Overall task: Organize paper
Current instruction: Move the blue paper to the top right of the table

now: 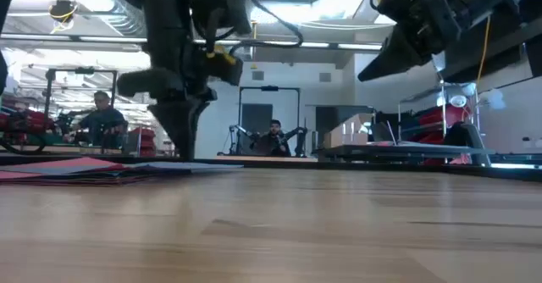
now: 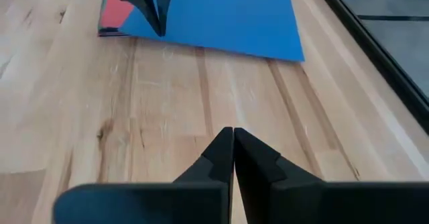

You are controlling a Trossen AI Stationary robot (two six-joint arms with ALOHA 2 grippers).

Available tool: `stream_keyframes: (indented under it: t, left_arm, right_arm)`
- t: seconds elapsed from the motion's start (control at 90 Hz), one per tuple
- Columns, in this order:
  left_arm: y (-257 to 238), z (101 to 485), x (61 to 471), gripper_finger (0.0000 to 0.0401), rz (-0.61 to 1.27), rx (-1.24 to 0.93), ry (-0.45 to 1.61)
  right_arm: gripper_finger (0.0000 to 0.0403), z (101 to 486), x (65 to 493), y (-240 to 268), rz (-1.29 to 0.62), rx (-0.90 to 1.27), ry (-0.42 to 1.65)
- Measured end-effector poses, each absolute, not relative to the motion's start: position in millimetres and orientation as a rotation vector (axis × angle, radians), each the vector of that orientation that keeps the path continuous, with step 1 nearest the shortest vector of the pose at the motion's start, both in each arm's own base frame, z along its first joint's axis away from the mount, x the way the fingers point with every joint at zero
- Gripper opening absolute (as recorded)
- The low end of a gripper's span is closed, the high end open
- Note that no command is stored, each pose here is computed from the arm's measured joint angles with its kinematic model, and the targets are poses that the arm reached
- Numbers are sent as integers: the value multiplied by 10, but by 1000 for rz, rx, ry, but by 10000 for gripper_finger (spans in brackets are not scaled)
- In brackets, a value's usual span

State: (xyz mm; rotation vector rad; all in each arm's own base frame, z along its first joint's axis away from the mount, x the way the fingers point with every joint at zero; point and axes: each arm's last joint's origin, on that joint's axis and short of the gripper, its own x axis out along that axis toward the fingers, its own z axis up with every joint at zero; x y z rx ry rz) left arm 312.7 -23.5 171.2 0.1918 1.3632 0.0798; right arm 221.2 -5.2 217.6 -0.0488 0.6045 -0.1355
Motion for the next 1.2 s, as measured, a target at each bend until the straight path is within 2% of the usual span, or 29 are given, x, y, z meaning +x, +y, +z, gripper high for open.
stream_keyframes:
  t: [0.367, 0.756, 0.933, 1.089, 1.2]
  left_arm:
    - [-114, 1455, 3016, 0, 129, 166, 1411]
    - [-29, 1397, 3445, 0, 66, 206, 1113]
    - [183, 1643, 3699, 0, 96, 236, 989]
    - [232, 1904, 3685, 0, 76, 260, 1149]
    - [208, 1862, 3520, 0, 48, 257, 1338]
  right_arm:
    - [0, 2148, 2192, -53, -137, -46, 640]
    - [0, 2148, 2191, -53, -141, -36, 639]
    - [0, 2150, 2193, -54, -142, -36, 637]
    - [0, 2147, 2191, -54, -142, -36, 640]
    - [0, 2132, 2180, -53, -144, -27, 658]
